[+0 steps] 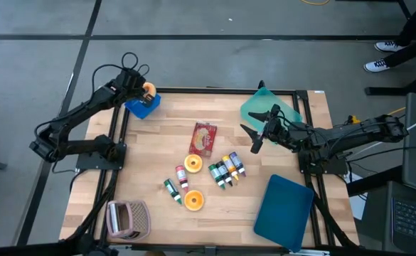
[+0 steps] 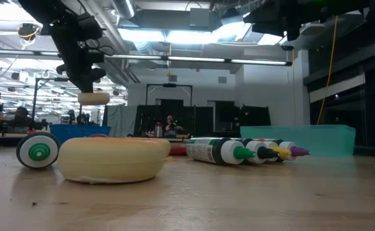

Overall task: Pick & Place Food Item
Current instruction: Put the middle yellow donut into the top blue bin

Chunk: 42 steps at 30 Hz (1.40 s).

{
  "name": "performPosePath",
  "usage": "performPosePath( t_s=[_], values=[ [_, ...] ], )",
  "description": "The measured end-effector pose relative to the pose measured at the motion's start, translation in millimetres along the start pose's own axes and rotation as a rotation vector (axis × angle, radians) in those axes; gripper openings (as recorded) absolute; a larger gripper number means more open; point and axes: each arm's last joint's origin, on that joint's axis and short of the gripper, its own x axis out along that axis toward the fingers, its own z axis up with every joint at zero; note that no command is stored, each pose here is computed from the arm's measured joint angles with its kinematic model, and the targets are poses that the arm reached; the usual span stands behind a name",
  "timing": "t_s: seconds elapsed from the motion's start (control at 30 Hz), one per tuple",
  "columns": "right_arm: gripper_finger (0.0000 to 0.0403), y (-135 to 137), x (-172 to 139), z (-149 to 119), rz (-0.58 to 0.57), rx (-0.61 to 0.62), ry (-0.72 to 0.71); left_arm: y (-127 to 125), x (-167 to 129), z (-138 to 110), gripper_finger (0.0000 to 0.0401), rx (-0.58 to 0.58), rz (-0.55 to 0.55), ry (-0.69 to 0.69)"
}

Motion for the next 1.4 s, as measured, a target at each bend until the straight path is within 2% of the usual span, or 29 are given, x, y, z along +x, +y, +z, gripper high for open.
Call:
performPosePath(
  t_s=[0.17, 0.47, 1.07, 1.2, 1.4],
  values=[
    [0.0254, 0, 0, -1, 0.015, 0.013, 0.004, -3, 9, 2, 0.0015, -0.012, 0.081, 0.021],
    [0.0254, 1, 0, -4, 0.027, 0.020, 0.031, -20, 38, -5, 0.0015, 0.121, 0.300, 0.159],
    [0.0254, 1, 0, -4, 0.028, 0.029, 0.037, -21, 42, -6, 0.0016, 0.151, 0.322, 0.178],
    [0.0254, 1, 0, -4, 0.028, 0.029, 0.037, -21, 42, -6, 0.0042, 0.152, 0.319, 0.177],
    [0.0254, 1, 0, -4, 0.030, 0.029, 0.037, -21, 42, -6, 0.0121, 0.152, 0.314, 0.177]
  ],
)
